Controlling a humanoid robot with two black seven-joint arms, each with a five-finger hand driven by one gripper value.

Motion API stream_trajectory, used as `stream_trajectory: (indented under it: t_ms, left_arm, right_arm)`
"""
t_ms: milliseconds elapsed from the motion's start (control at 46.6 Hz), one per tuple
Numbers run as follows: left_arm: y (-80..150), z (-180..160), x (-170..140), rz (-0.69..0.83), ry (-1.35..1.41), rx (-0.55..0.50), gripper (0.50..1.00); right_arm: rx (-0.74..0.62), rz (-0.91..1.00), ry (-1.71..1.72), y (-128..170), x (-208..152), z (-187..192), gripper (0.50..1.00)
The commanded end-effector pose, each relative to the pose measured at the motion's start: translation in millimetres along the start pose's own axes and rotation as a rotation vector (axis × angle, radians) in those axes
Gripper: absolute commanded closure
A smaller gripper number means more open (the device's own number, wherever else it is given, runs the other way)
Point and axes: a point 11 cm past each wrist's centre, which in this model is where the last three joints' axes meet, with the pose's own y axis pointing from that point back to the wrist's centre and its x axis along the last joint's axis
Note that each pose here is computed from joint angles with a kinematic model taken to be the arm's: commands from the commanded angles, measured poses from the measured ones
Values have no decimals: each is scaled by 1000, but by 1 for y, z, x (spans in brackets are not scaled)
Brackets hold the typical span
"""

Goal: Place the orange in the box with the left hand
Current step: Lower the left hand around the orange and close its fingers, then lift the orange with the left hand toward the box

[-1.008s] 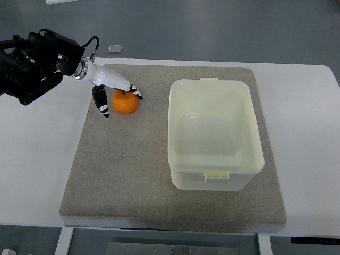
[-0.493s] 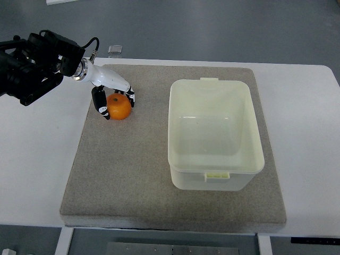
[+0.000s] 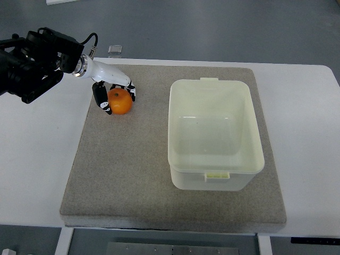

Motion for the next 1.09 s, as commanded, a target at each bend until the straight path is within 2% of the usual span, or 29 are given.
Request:
stream_trajectory:
  t_ms: [0, 214, 515, 815, 1072]
  left_arm:
    - [2, -2, 7, 32, 4, 5, 1000]
    - [17, -14, 36, 138, 48, 41, 1000]
    - [42, -6, 91, 247, 31, 31, 1000]
    - [50, 25, 136, 337, 23, -48, 1000]
    - [49, 69, 156, 351, -31, -172, 1000]
  right_arm:
    - [0, 0, 0, 0, 0, 0, 568]
    - [0, 0, 0, 0, 0, 0, 568]
    - [1, 0, 0, 0, 0, -1, 568]
    - [0, 0, 0, 0, 0, 0, 568]
    - [1, -1, 0, 0, 0, -1, 568]
